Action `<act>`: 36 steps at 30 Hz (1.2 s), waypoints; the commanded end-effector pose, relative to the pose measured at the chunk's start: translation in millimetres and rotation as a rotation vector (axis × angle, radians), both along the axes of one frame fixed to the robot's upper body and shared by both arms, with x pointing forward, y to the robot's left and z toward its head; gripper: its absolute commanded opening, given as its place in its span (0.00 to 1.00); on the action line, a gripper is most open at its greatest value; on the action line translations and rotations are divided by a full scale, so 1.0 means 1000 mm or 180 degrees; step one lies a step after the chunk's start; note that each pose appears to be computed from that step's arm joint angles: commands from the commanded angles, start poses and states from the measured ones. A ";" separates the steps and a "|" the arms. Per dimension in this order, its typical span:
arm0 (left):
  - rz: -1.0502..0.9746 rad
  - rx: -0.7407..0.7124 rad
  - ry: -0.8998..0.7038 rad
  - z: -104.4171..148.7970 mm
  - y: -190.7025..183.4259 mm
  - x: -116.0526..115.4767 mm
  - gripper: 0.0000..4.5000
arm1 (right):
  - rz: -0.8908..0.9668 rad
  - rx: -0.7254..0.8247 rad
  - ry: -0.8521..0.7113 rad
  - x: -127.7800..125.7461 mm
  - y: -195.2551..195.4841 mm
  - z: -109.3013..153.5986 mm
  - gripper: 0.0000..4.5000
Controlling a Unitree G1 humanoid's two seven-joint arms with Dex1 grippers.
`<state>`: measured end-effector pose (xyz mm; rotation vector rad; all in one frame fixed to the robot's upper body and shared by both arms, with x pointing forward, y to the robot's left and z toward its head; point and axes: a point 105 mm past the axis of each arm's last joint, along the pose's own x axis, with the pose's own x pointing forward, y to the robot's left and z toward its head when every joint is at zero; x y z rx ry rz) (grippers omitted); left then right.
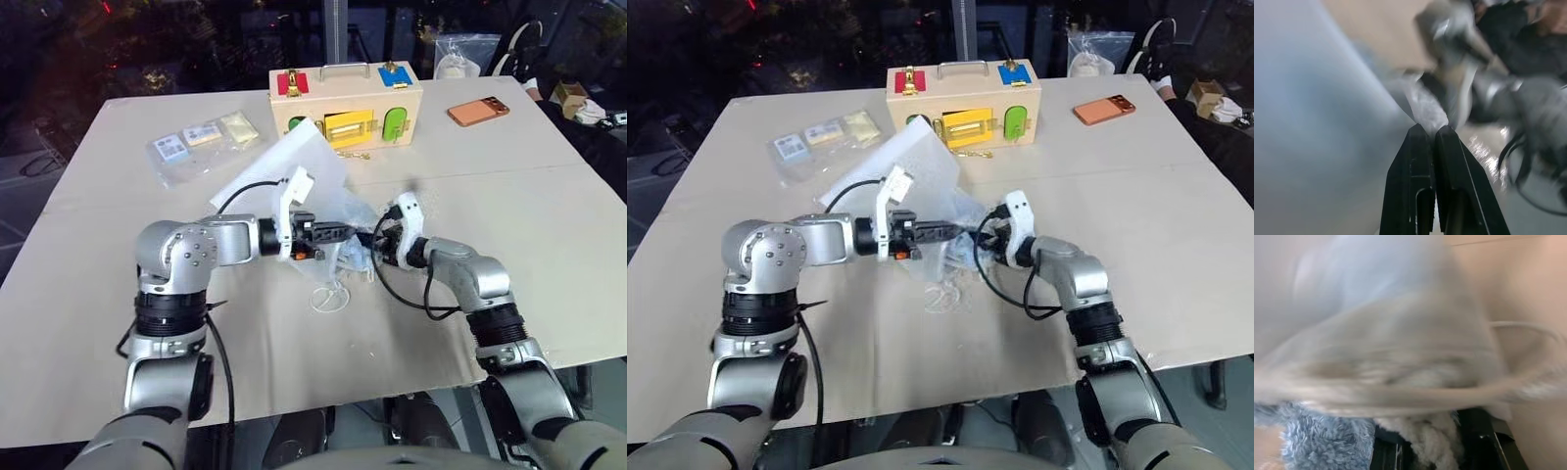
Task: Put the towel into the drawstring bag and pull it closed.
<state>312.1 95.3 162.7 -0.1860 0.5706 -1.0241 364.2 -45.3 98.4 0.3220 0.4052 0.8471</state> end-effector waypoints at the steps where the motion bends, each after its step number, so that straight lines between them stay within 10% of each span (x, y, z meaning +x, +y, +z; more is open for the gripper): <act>1: -0.0181 -0.0132 -0.0201 0.014 -0.019 0.001 0.00 | 0.0238 0.0377 -0.0112 -0.006 0.015 0.033 0.01; 13: -0.0190 -0.0284 -0.0142 0.002 -0.051 0.005 0.00 | -0.0208 0.1367 0.0413 0.021 0.064 0.006 0.01; 15: -0.0059 -0.0262 -0.0121 -0.003 -0.043 0.010 0.00 | -0.0270 0.1267 0.0327 0.022 0.059 -0.004 0.19; 20: 0.0255 -0.0233 -0.0166 -0.007 -0.020 0.025 0.00 | 0.0014 0.0768 -0.0410 0.001 0.033 0.019 0.55; 28: 0.0285 -0.0163 -0.0311 0.003 0.006 0.038 0.00 | 0.0936 -0.0505 -0.1362 -0.077 0.001 0.053 0.55; 36: -0.0006 -0.0122 -0.0599 0.026 0.025 0.037 0.00 | -0.0001 -0.1642 -0.1570 -0.038 -0.045 0.027 0.55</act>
